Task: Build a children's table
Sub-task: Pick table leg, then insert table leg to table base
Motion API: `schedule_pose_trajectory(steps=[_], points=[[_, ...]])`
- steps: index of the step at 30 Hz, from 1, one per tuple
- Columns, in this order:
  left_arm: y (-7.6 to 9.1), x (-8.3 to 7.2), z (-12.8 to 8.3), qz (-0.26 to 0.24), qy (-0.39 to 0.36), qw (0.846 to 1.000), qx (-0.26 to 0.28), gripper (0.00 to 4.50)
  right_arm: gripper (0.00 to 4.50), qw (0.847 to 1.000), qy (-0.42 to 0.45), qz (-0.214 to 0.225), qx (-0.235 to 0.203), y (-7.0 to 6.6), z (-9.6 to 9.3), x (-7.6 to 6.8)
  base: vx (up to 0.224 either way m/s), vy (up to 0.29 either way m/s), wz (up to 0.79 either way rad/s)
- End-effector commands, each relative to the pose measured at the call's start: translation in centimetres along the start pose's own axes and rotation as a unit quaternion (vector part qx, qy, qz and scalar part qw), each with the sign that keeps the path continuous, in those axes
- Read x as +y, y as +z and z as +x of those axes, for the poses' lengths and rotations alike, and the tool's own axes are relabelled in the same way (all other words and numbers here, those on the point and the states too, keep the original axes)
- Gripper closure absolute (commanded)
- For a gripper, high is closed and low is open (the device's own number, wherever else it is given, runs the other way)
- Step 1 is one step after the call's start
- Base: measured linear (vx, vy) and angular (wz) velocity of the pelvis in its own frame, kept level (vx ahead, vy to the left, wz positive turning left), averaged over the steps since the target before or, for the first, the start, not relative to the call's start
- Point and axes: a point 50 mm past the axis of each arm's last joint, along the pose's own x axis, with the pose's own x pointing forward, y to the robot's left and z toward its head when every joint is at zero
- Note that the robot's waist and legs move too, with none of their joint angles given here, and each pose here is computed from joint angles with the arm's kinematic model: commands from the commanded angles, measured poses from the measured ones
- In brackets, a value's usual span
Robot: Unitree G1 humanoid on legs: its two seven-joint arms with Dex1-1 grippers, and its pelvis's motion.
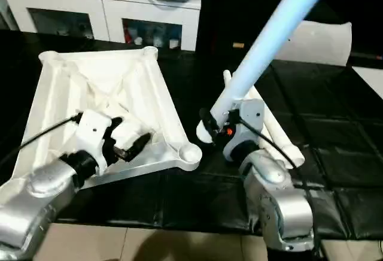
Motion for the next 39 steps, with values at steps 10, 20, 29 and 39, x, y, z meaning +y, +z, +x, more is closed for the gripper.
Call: schedule_pose_trajectory(steps=[10,20,29,39], points=[[-1.4,-0.5,0.9,0.024,-0.152,0.985,0.074,0.47,2.56,0.996,0.080,-0.031,0.015,0.0,0.3,0.8,0.000,0.000,0.00],[-2.3,0.3,2.1,0.008,-0.157,0.982,0.106,1.26,2.56,0.997,0.065,-0.042,0.013,-0.7,0.4,1.3,0.000,0.000,0.00],[-2.3,0.2,2.9,0.019,-0.178,0.977,0.113,2.13,2.56,0.998,0.062,-0.014,0.001,-0.7,0.0,1.3,0.000,0.000,0.00],[-2.8,0.3,3.0,0.011,-0.191,0.971,0.145,2.94,2.56,0.997,0.077,-0.021,0.008,-0.9,-0.2,1.0,0.000,0.000,0.00]])
